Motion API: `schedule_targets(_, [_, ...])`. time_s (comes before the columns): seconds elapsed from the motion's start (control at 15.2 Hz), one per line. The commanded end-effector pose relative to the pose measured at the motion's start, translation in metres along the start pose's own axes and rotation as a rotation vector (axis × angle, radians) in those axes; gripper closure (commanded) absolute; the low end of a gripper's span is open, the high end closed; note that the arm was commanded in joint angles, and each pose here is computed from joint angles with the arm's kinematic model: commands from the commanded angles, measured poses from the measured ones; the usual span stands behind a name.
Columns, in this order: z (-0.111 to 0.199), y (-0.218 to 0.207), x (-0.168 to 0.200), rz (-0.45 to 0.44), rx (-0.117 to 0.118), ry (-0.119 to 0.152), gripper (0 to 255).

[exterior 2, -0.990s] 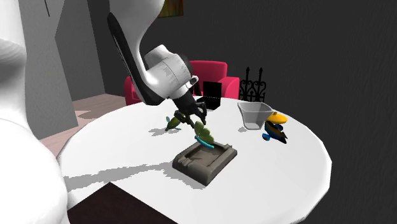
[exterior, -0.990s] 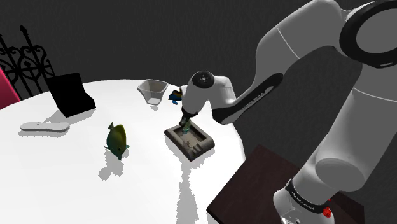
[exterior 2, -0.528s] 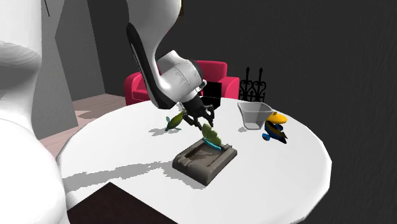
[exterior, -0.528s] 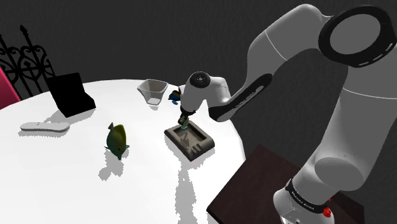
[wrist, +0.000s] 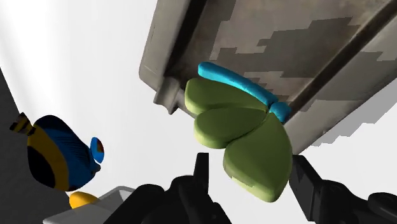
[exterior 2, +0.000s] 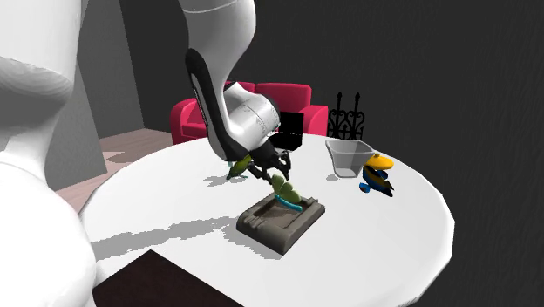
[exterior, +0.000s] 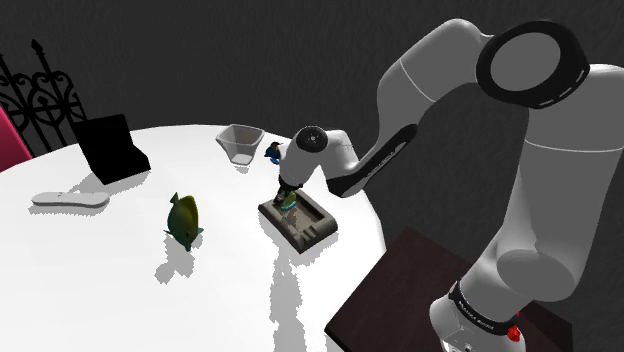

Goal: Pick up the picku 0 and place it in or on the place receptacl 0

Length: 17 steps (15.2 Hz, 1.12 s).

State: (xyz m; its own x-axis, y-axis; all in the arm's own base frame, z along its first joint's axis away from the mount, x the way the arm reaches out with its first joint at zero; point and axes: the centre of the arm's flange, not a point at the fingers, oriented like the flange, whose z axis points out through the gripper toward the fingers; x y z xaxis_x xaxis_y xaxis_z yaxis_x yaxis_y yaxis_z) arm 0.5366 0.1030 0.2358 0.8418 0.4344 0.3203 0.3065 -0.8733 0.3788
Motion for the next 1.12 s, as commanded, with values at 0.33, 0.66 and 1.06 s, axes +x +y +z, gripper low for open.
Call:
schedule_targets(0.33, [0.033, -0.005, -0.02, 0.004, -0.023, -0.044, 255])
schedule_targets(0.66, [0.033, -0.005, -0.02, 0.004, -0.023, -0.044, 255])
schedule_targets(1.06, [0.033, -0.005, -0.02, 0.004, -0.023, -0.044, 0])
